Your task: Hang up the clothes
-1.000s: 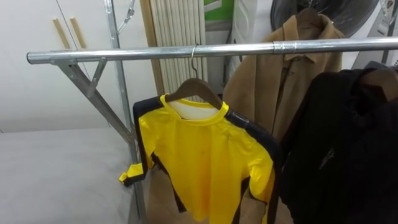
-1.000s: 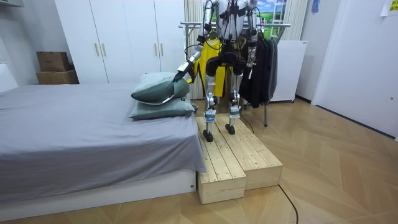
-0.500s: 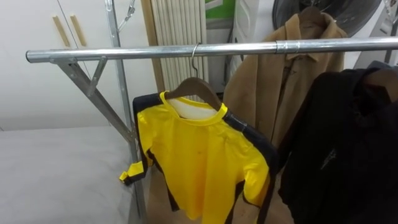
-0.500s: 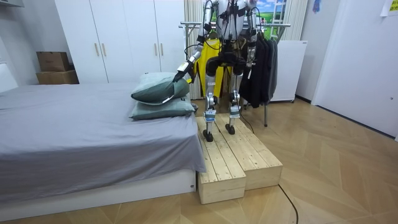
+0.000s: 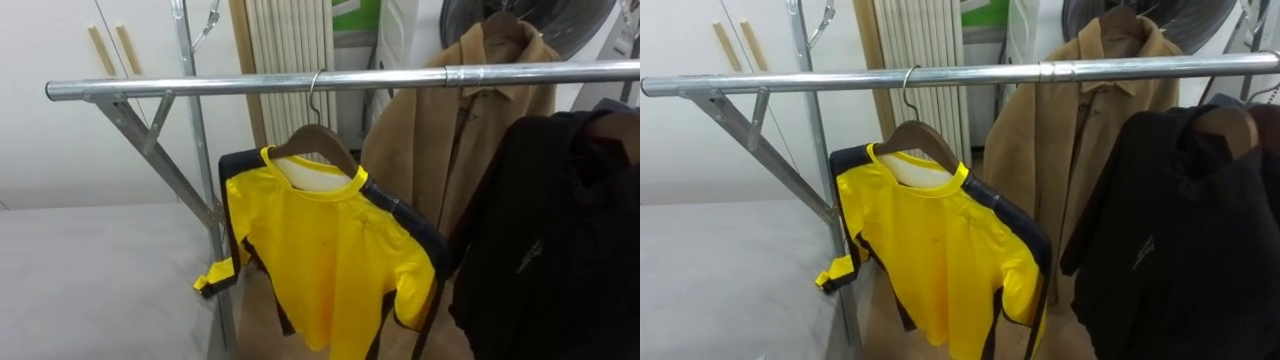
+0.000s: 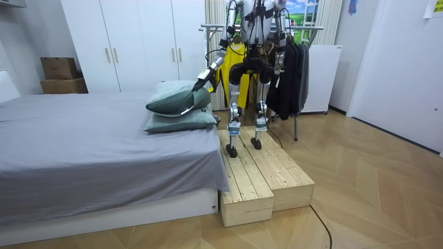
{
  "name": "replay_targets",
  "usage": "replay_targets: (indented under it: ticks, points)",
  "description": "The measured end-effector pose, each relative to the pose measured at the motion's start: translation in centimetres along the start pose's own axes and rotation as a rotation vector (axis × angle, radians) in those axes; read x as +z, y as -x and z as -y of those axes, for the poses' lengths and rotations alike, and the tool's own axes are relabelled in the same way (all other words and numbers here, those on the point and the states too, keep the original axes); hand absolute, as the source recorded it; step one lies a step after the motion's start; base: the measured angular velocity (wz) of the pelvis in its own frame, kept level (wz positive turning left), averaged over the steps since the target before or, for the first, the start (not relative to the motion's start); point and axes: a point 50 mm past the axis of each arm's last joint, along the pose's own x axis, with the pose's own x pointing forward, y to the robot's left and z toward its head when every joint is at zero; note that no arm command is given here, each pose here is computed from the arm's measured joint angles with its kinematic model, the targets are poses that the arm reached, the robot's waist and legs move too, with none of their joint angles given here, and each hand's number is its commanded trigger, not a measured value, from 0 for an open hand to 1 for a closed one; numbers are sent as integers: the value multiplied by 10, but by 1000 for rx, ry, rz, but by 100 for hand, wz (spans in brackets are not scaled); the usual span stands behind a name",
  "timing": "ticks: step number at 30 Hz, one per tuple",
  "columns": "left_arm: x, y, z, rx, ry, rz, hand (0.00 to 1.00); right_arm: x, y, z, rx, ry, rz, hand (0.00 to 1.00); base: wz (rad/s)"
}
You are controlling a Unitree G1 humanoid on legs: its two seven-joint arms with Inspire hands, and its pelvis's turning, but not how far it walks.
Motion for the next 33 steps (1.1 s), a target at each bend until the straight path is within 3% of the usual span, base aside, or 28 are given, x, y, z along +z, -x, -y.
replay_targets:
  ticks: [6,16,28,33]
  points:
    - [3,0,0,-1,-29,22,0,5,-2,-4,11,42,4,0,10]
    - [22,5,9,-37,-64,124,0,34,-8,-17,58,258,51,0,25]
    - [81,23,27,-191,-20,344,0,46,-5,-2,-19,240,96,0,103]
    - [104,35,38,-260,-124,465,0,45,-3,9,-93,203,97,0,118]
